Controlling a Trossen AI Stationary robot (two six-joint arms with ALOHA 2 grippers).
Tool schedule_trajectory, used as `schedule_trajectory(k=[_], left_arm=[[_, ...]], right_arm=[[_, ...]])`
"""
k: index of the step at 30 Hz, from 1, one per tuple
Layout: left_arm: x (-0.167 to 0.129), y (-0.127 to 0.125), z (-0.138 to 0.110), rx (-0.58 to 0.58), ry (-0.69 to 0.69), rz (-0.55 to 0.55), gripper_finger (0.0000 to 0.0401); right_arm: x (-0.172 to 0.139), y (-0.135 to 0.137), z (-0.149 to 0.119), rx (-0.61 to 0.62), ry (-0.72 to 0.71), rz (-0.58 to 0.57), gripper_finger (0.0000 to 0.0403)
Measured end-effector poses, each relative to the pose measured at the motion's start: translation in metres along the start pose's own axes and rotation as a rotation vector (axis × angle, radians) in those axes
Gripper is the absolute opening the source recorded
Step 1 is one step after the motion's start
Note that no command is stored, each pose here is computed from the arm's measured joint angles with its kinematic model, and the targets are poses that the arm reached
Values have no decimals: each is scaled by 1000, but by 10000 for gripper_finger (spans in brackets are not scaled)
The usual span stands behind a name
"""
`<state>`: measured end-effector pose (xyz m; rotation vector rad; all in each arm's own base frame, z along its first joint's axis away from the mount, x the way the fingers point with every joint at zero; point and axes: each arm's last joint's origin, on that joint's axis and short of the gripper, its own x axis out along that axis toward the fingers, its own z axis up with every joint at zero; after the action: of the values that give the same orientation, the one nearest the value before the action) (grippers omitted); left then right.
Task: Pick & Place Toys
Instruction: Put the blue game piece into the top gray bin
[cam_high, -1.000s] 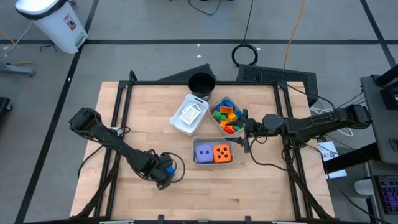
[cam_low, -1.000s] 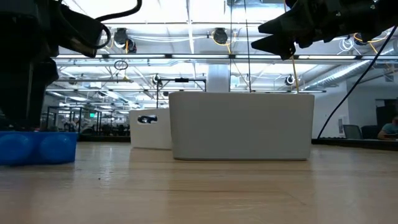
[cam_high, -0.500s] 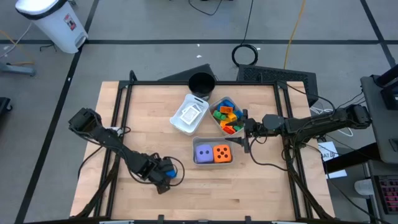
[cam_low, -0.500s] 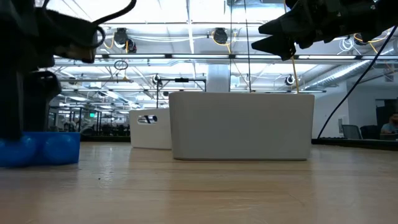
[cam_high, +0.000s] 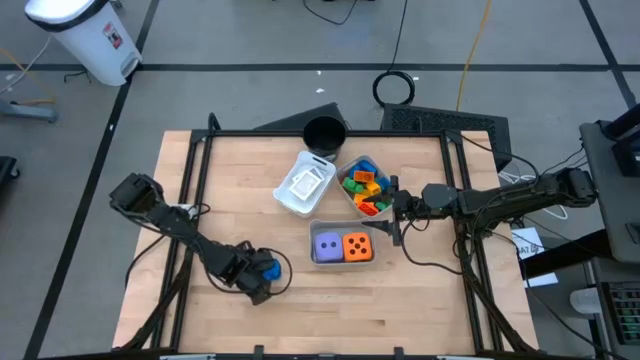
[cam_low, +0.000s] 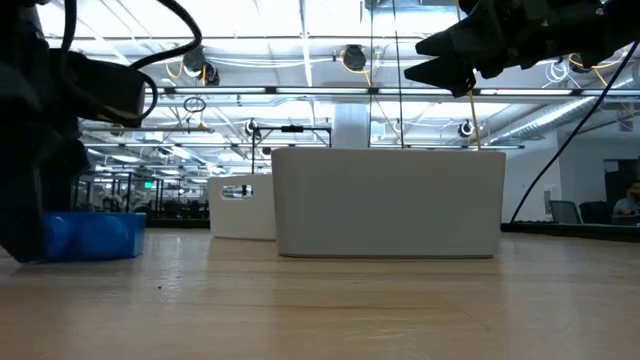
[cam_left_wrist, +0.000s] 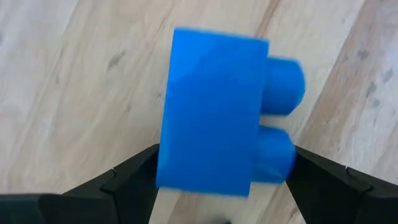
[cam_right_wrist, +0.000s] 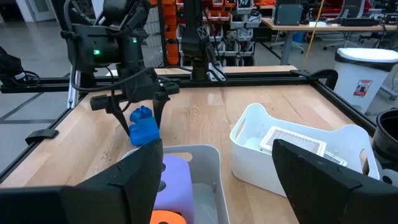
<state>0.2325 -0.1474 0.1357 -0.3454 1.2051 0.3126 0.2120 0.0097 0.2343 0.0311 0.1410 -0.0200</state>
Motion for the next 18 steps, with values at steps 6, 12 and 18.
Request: schedule_trajectory(k=[6, 12, 18], left_arm=[[1, -4, 5, 52, -76, -17, 321], [1, -2, 6, 120, -110, 18, 321], [1, -2, 6, 174, -119, 31, 320]], right_arm=[[0, 0, 0, 0, 0, 0, 274], [0, 0, 0, 0, 0, 0, 274], [0, 0, 0, 0, 0, 0, 274]])
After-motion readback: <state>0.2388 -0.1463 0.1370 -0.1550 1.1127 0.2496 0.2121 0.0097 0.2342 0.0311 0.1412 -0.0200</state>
